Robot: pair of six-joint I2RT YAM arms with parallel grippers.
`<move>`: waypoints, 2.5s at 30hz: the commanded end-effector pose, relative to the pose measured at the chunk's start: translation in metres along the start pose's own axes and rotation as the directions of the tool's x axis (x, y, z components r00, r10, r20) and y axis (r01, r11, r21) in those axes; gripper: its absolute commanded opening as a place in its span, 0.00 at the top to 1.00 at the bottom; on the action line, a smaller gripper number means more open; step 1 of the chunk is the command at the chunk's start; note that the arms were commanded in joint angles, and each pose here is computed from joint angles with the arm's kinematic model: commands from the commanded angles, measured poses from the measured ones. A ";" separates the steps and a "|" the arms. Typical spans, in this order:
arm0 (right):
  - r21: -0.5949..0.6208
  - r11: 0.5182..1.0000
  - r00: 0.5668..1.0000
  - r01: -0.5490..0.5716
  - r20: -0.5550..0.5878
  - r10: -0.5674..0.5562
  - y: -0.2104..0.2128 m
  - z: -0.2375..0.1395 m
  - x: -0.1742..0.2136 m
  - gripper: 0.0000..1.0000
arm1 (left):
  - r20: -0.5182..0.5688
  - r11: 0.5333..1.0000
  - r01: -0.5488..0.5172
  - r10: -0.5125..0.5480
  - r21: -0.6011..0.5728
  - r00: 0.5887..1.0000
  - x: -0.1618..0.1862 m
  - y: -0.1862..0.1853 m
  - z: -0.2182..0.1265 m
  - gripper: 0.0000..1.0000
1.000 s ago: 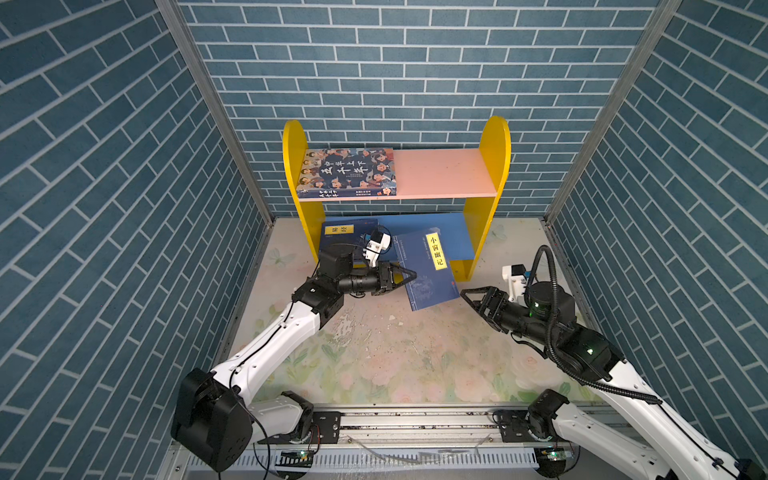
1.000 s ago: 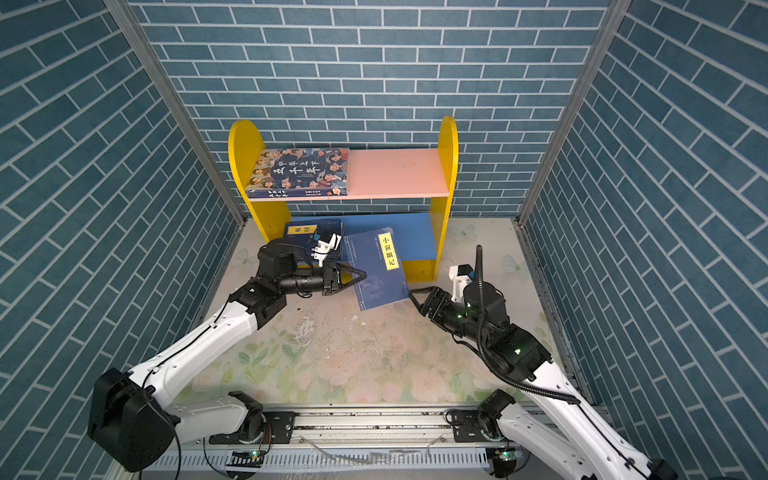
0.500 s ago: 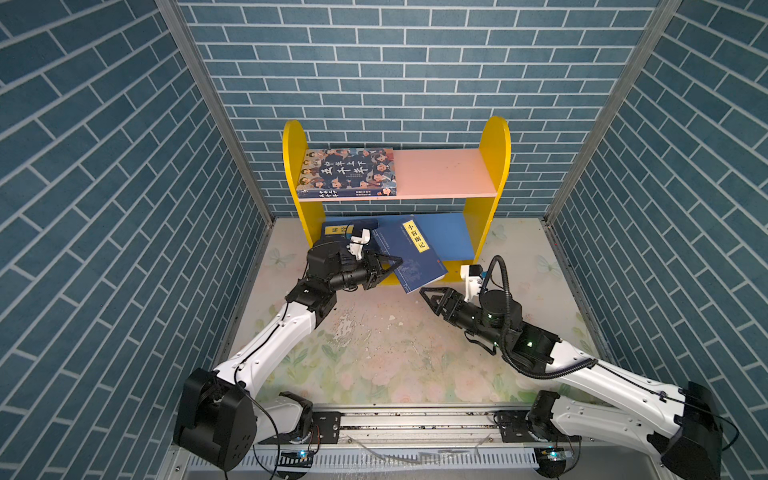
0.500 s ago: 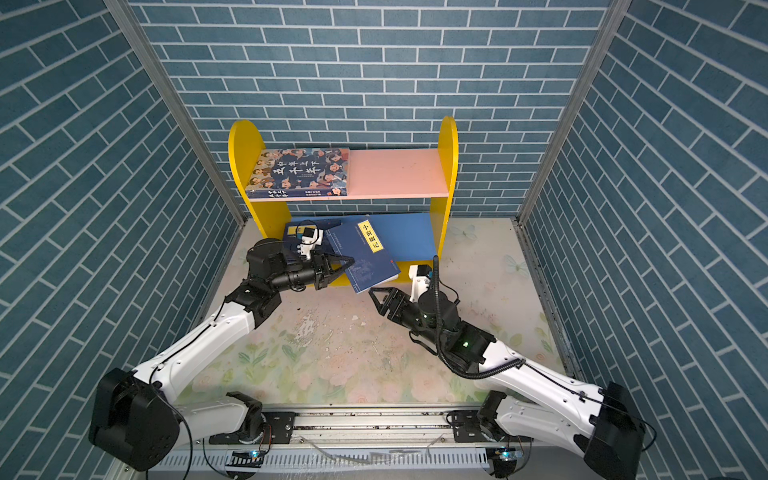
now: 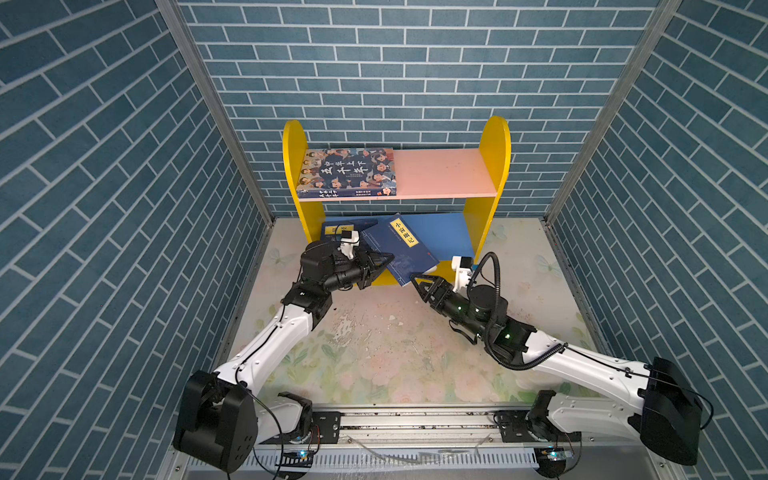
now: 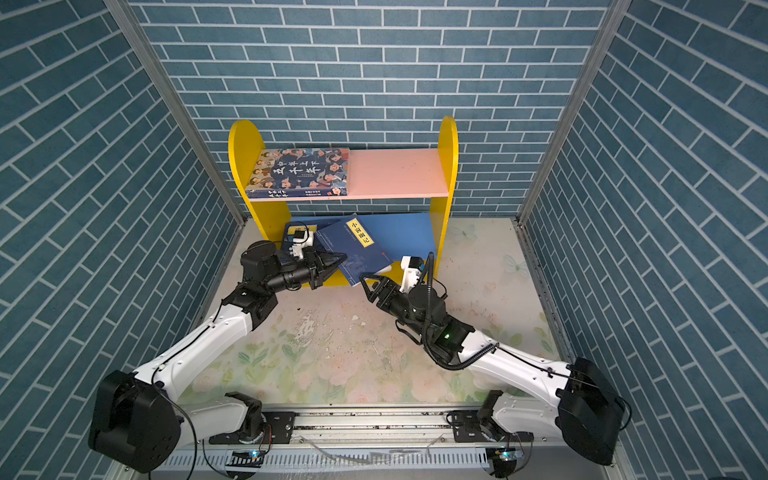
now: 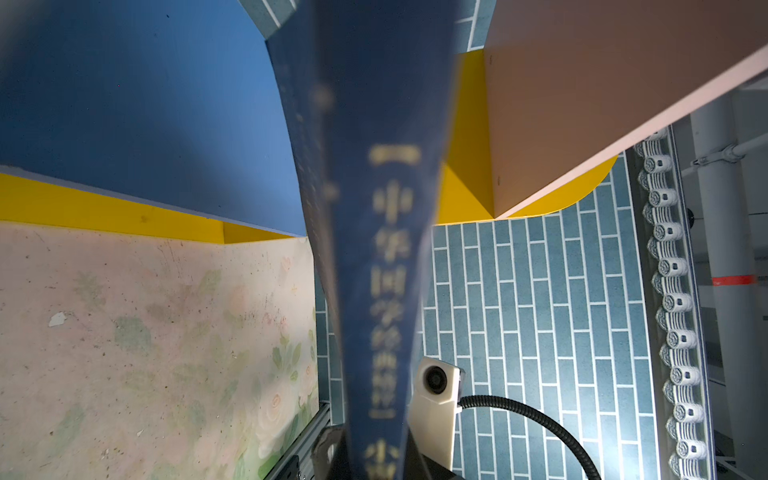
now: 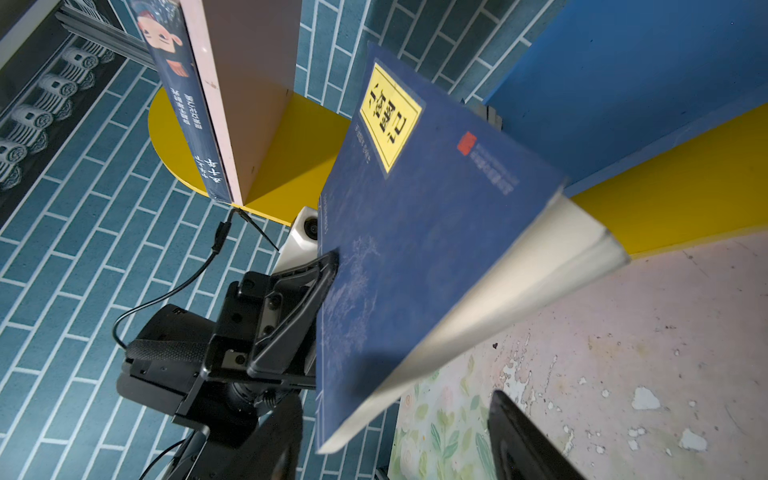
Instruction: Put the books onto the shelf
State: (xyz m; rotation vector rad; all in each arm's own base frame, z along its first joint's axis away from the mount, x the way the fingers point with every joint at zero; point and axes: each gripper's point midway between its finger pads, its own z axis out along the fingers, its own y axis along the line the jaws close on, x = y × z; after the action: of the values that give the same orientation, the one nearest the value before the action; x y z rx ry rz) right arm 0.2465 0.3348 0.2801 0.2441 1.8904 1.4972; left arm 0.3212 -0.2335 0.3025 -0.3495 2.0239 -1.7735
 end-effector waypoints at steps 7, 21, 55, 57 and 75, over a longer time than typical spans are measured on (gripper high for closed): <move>-0.113 0.992 0.994 -0.056 0.092 0.066 0.026 0.012 -0.032 0.35 | 0.030 0.996 -0.062 0.060 0.063 0.998 0.001 -0.026 -0.016 1.00; -0.164 0.982 0.989 -0.094 0.097 0.111 0.019 0.038 -0.046 0.75 | 0.046 1.000 -0.025 0.024 0.007 0.999 -0.001 -0.006 -0.021 1.00; -0.243 0.963 0.985 -0.116 -0.155 0.079 0.007 0.114 -0.080 0.98 | 0.168 0.986 0.084 -0.059 -0.143 0.984 -0.037 0.038 -0.054 0.37; -0.237 0.964 0.981 -0.119 -0.178 0.077 0.002 0.123 -0.079 0.99 | 0.169 0.987 0.083 -0.059 -0.141 0.984 -0.038 0.038 -0.055 0.37; -0.189 0.969 0.914 -0.161 -0.399 0.074 -0.035 0.181 -0.079 0.97 | 0.208 0.986 0.090 -0.059 -0.141 0.976 -0.051 0.039 -0.061 0.37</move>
State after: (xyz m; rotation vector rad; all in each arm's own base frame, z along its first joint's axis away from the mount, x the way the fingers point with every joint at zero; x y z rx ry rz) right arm 0.4275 0.4180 0.2522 0.0358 2.0263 1.8837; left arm 0.3376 -0.1530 0.2601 -0.6898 2.0636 -1.5607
